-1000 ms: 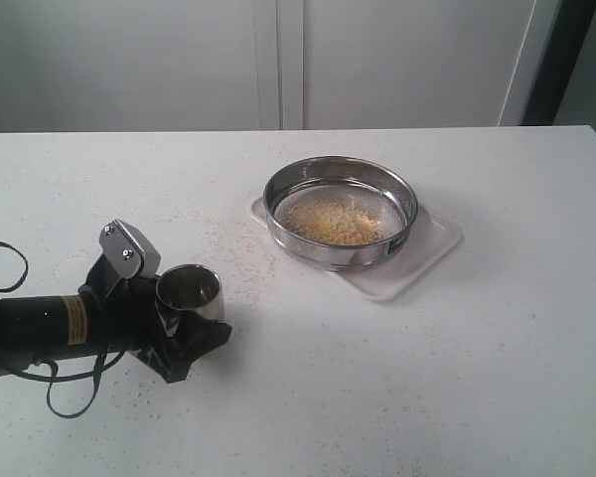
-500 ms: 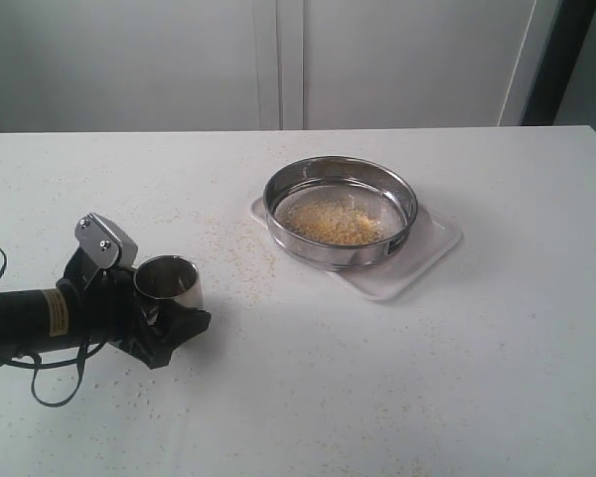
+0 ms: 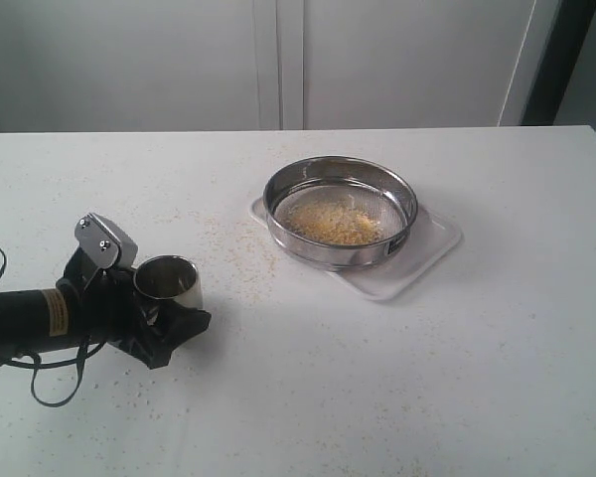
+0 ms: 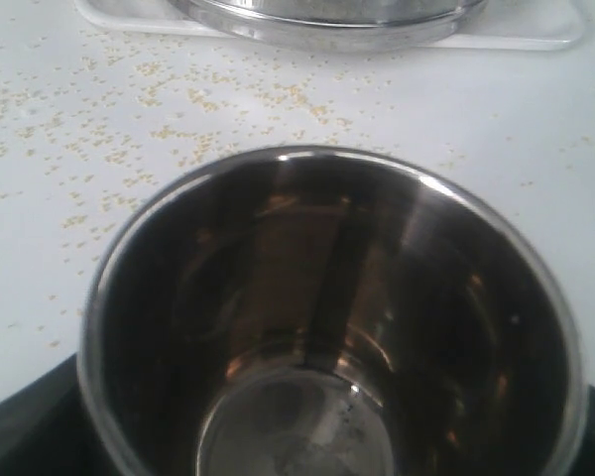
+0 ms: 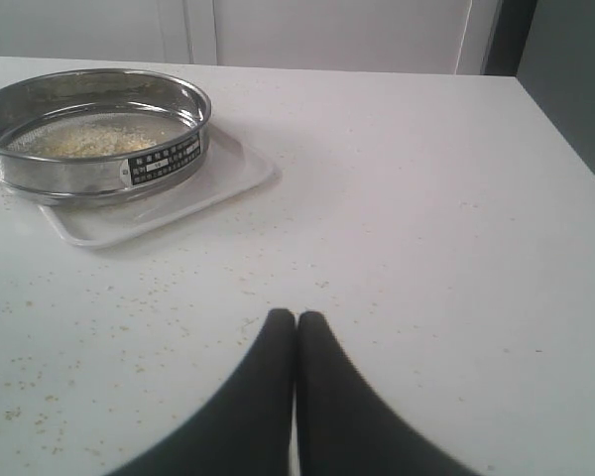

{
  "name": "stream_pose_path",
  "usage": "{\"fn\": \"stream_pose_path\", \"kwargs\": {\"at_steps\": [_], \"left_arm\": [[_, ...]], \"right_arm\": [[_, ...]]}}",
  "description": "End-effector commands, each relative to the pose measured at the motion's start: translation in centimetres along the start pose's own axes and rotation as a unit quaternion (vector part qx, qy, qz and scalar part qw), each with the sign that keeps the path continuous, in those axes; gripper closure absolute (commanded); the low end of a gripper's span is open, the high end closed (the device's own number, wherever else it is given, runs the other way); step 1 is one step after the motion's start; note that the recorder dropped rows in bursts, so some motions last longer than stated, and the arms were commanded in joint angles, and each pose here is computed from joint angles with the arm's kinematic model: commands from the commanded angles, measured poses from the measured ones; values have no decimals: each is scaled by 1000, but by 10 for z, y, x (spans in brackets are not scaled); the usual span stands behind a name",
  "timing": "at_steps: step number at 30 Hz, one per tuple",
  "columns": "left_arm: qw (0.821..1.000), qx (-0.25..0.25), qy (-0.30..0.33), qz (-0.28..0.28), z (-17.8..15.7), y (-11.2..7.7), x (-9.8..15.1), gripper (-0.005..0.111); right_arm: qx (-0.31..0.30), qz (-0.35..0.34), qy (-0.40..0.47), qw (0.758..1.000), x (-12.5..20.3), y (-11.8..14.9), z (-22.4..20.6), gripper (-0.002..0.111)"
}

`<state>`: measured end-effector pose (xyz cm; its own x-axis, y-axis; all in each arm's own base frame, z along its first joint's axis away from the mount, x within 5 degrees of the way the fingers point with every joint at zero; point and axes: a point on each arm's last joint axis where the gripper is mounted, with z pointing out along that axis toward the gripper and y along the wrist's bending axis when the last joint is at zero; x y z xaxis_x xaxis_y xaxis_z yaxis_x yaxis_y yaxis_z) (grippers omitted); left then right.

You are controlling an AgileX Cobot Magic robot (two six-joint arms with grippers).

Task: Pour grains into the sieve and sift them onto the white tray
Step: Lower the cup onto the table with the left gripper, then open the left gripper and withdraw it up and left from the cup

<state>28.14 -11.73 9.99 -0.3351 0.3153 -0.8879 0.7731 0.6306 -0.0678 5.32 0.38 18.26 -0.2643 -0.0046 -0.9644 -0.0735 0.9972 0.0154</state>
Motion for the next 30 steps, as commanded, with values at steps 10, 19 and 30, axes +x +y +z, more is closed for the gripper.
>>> {"fn": "stream_pose_path", "kwargs": {"at_steps": [10, 19, 30], "left_arm": [[1000, 2, 25, 2, -1, -1, 6, 17], [1000, -2, 20, 1, -1, 0, 5, 7], [1000, -5, -12, 21, -9, -2, -14, 7]], "right_arm": [[4, -2, -6, 1000, 0, 0, 0, 108], [4, -2, -6, 1000, 0, 0, 0, 108], [4, -2, -6, 1000, 0, 0, 0, 108]]}}
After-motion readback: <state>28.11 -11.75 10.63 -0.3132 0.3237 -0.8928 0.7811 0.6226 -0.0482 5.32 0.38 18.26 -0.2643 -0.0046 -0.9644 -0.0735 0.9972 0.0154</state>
